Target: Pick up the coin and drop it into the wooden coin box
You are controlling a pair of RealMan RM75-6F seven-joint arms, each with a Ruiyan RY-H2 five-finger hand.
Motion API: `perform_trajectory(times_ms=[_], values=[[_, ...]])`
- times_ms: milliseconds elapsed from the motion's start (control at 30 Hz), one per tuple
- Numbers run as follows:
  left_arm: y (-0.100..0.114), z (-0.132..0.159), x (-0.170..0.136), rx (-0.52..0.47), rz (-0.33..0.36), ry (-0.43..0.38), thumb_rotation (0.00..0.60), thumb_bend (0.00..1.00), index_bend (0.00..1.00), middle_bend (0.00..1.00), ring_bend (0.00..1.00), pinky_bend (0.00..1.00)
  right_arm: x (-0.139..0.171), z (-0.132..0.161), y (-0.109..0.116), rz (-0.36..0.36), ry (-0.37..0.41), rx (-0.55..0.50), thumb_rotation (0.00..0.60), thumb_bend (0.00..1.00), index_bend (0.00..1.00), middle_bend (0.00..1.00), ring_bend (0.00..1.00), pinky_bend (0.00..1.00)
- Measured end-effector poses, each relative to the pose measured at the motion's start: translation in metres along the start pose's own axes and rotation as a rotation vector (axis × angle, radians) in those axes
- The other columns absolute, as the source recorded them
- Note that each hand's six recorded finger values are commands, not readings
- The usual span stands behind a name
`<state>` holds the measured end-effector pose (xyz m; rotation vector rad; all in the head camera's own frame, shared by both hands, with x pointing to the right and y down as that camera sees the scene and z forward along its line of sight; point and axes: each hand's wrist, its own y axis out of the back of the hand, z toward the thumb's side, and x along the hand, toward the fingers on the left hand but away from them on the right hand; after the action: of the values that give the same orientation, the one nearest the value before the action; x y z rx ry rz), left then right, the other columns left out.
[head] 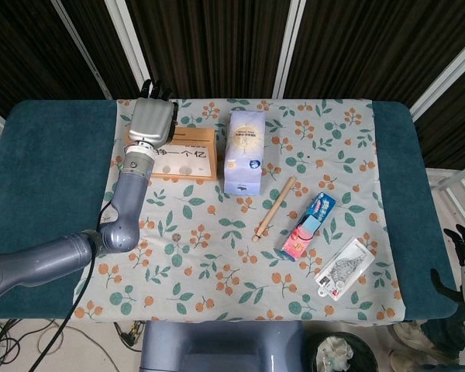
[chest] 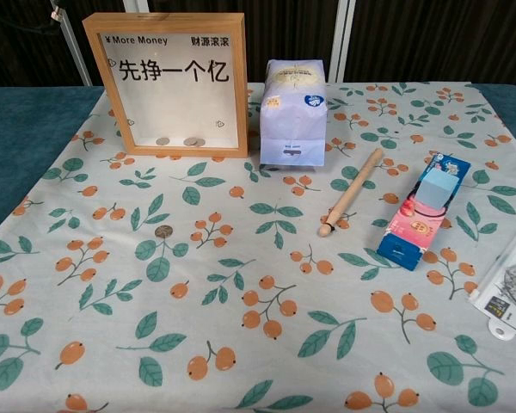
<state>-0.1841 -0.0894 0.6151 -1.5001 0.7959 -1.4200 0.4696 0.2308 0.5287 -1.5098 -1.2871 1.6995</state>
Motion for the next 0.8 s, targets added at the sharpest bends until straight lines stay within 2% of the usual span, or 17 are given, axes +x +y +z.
perform_trajectory(times_ms=[800], values=[[-0.0081,0.0074,-0.003,-0.012,-0.058,-0.017,0.6,0.42,0.68,0.19,0.0,0.0,-0.0004,-0.0013,0.0016,-0.005,-0.012,0.0,0.6,0.44,0.15,0.07,0.01,0.0]])
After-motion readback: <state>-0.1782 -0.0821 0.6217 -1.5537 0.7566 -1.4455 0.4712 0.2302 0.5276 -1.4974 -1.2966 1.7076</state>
